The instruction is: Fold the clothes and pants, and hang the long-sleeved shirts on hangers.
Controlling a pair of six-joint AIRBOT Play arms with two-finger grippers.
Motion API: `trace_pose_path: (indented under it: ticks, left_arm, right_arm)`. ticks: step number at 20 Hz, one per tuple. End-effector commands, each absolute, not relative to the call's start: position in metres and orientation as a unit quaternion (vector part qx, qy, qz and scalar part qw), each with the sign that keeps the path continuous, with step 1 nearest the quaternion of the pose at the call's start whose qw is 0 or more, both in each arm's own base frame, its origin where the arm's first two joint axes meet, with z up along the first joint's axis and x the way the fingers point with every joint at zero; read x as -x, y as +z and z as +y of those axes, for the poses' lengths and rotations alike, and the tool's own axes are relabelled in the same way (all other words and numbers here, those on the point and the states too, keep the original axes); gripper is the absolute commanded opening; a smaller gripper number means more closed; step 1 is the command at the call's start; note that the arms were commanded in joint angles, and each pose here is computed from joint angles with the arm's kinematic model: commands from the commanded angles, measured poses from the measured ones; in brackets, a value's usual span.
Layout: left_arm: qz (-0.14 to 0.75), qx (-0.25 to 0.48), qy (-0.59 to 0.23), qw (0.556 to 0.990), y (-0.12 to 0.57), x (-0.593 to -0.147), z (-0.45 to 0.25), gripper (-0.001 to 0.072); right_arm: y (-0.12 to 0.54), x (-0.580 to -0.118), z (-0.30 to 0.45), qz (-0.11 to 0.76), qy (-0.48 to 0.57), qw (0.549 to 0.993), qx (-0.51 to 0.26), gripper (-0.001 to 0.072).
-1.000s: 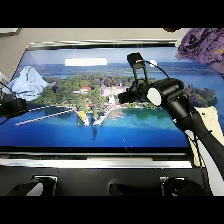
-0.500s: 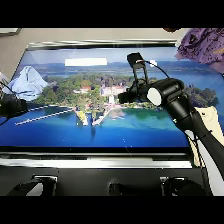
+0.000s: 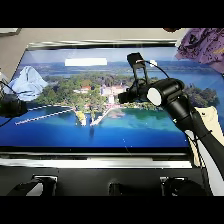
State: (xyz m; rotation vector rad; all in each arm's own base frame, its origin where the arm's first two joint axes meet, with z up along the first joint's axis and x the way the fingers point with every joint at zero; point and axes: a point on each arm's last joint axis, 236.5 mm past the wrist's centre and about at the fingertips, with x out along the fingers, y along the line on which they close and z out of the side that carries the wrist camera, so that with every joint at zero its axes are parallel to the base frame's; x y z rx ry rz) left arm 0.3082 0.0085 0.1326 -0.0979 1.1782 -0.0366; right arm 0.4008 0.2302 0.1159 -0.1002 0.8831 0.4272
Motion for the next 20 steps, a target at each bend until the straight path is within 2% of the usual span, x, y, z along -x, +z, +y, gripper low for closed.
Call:
trace_pose_path:
  ticks: [1,5,6,7,8,11,13,20]
  left_arm:
    - [0.555,0.043,-0.019,0.830,0.133,-0.308,0.009,0.0020]
    - [0.555,0.083,0.001,0.828,0.133,-0.308,0.006,0.0022]
    - [0.554,0.093,0.009,0.827,0.133,-0.309,0.006,0.0131]
    - [0.547,0.107,0.018,0.830,0.134,-0.313,0.007,0.0549]
    - [0.540,0.129,0.036,0.831,0.135,-0.317,0.009,0.0720]
    - [0.462,0.136,0.133,0.866,0.150,-0.352,0.057,0.0720]
    - [0.421,0.149,0.152,0.882,0.160,-0.383,0.081,0.0720]
    - [0.444,0.199,0.225,0.844,0.053,-0.488,0.179,0.0720]
  right_arm:
    - [0.117,-0.400,0.231,0.423,0.206,0.881,0.047,0.0031]
    - [0.116,-0.400,0.231,0.424,0.206,0.881,0.047,0.0031]
    - [0.117,-0.400,0.231,0.423,0.206,0.881,0.047,0.0031]
    - [0.116,-0.400,0.231,0.424,0.206,0.881,0.047,0.0031]
    - [0.116,-0.400,0.231,0.424,0.206,0.881,0.047,0.0031]
    - [0.117,-0.400,0.231,0.423,0.206,0.881,0.047,0.0031]
    - [0.116,-0.400,0.231,0.424,0.206,0.881,0.047,0.0031]
    - [0.116,-0.400,0.231,0.424,0.206,0.881,0.047,0.0031]
